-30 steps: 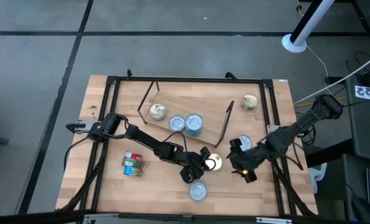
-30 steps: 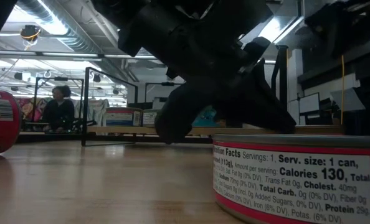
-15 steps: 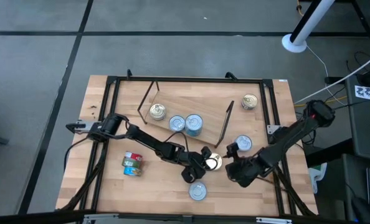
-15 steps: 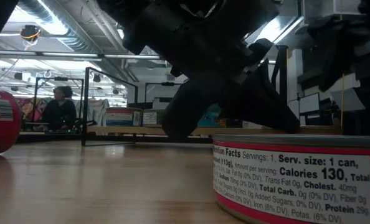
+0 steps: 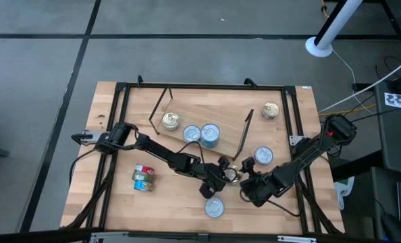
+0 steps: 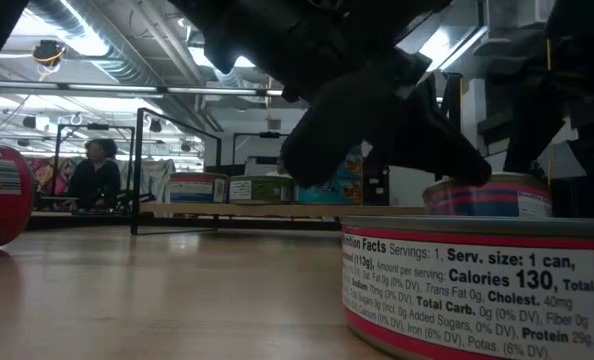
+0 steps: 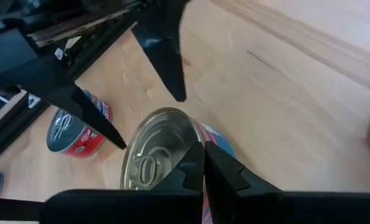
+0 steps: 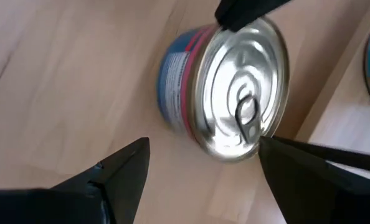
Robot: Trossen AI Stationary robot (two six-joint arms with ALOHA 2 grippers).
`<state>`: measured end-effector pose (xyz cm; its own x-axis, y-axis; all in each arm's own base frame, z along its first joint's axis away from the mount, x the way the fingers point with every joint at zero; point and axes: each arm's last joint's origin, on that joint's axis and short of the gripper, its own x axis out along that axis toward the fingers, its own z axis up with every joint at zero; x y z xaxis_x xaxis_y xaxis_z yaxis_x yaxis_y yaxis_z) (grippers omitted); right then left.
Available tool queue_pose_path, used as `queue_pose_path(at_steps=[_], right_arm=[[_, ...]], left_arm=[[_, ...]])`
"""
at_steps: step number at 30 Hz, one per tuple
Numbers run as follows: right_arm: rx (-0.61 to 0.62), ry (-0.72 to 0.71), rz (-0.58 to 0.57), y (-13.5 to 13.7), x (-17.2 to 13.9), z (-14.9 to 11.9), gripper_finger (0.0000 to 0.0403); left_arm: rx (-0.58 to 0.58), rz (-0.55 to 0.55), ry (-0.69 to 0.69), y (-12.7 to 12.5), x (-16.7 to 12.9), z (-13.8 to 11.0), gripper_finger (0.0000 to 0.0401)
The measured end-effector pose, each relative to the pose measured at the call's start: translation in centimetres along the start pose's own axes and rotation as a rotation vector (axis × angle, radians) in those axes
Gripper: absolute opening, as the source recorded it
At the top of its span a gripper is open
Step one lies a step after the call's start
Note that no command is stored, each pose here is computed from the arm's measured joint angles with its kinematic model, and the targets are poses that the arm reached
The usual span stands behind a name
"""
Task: Stack canned seafood by type on shelf
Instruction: Stack the blue-pink tuna can on top of the blue-pink tuna can on the shelf
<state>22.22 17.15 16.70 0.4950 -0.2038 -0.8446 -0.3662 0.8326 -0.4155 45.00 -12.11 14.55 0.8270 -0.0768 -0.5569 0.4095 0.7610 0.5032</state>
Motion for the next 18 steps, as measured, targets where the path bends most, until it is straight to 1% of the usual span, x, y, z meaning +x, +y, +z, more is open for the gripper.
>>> queue_pose_path(at_steps=[3,7,12,18], right_arm=[[0.010,-0.020,-0.024,0.0,0.0,0.2,0.0298],[0.063,-0.034,-0.045,-0.1,0.0,0.3,0.0298],[0.156,-0.034,-0.028,0.0,0.0,0.3,0.0298],[0.269,-0.046,-0.036,0.0,0.0,0.4,0.0298]], left_arm=[[-0.030,0.022,0.003,0.1,0.0,0.0,0.0000],[-0.039,0.049,0.009,0.4,0.0,0.0,0.0000],[-0.105,0.057,0.011,0.8,0.0,-0.2,0.0000],[-0.125,0.065,0.016,1.2,0.1,-0.4,0.0000]])
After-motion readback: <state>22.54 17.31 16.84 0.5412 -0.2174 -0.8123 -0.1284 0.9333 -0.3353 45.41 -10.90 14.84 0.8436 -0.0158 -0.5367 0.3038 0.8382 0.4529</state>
